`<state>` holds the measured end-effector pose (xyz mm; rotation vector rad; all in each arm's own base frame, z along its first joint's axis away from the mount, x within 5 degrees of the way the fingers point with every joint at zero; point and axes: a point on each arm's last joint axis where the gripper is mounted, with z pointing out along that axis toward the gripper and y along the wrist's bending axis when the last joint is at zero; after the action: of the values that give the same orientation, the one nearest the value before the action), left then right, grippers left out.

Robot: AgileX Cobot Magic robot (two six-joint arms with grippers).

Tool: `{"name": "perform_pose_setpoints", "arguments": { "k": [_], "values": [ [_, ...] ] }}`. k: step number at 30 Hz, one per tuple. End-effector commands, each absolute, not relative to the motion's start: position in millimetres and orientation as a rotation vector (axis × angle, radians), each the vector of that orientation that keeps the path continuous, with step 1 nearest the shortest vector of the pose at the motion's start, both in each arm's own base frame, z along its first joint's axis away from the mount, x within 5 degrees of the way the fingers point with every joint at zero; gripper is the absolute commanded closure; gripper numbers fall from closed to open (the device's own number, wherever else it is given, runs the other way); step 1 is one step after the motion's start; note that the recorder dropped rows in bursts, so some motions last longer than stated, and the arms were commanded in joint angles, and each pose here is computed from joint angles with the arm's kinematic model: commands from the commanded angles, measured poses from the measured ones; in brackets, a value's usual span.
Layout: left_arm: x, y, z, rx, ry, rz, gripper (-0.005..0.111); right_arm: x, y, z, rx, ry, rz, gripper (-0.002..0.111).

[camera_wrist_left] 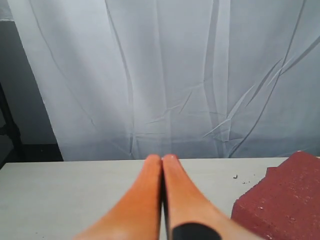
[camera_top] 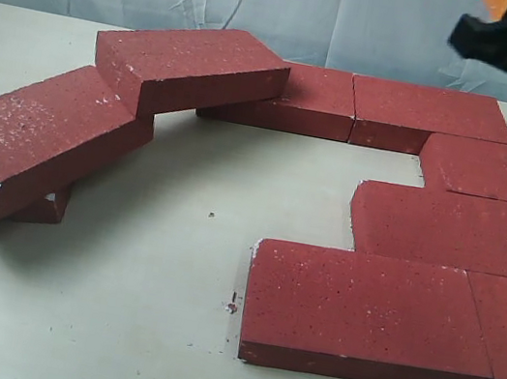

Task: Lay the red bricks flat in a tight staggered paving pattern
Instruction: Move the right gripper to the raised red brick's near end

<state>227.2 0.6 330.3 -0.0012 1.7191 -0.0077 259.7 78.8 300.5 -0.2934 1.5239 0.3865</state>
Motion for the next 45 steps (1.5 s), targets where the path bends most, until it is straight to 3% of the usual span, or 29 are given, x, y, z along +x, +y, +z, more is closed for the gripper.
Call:
{"name": "perform_pose_setpoints", "arguments": {
  "k": [1,10,16,29,31,32,33,34,35,36,37,45],
  "values": [
    [228,0,332,0.004,1.718,-0.005,0.107,271,110,282,-0.363,1.545,0.492,0.109],
    [230,-19,325,0.169,1.859,0.023,0.107,296,159,257,-0.319,1.642,0.709,0.109],
    [236,-24,325,0.234,2.022,0.082,0.107,314,171,228,-0.034,1.693,1.041,0.109],
    [261,-29,297,0.220,2.184,0.053,0.107,327,175,186,0.323,1.761,1.282,0.109],
    [268,-30,291,0.251,2.190,0.057,0.107,331,178,177,0.354,1.779,1.321,0.101],
    [272,-31,289,0.252,2.183,0.051,0.107,333,186,174,0.355,1.787,1.384,0.084],
    [274,-32,287,0.253,2.184,0.050,0.107,333,191,173,0.350,1.790,1.404,0.075],
    [277,-32,284,0.259,2.187,0.050,0.107,334,202,170,0.360,1.804,1.442,0.046],
    [277,-32,283,0.265,2.185,0.055,0.107,335,207,168,0.371,1.813,1.456,0.034],
    [280,-32,282,0.280,2.191,0.069,0.107,337,220,163,0.425,1.847,1.498,0.014],
    [282,-32,281,0.284,2.203,0.075,0.107,338,230,160,0.464,1.865,1.529,0.009],
    [284,-32,280,0.276,2.232,0.074,0.107,342,256,128,0.763,1.869,1.582,0.010]
  ]
}}
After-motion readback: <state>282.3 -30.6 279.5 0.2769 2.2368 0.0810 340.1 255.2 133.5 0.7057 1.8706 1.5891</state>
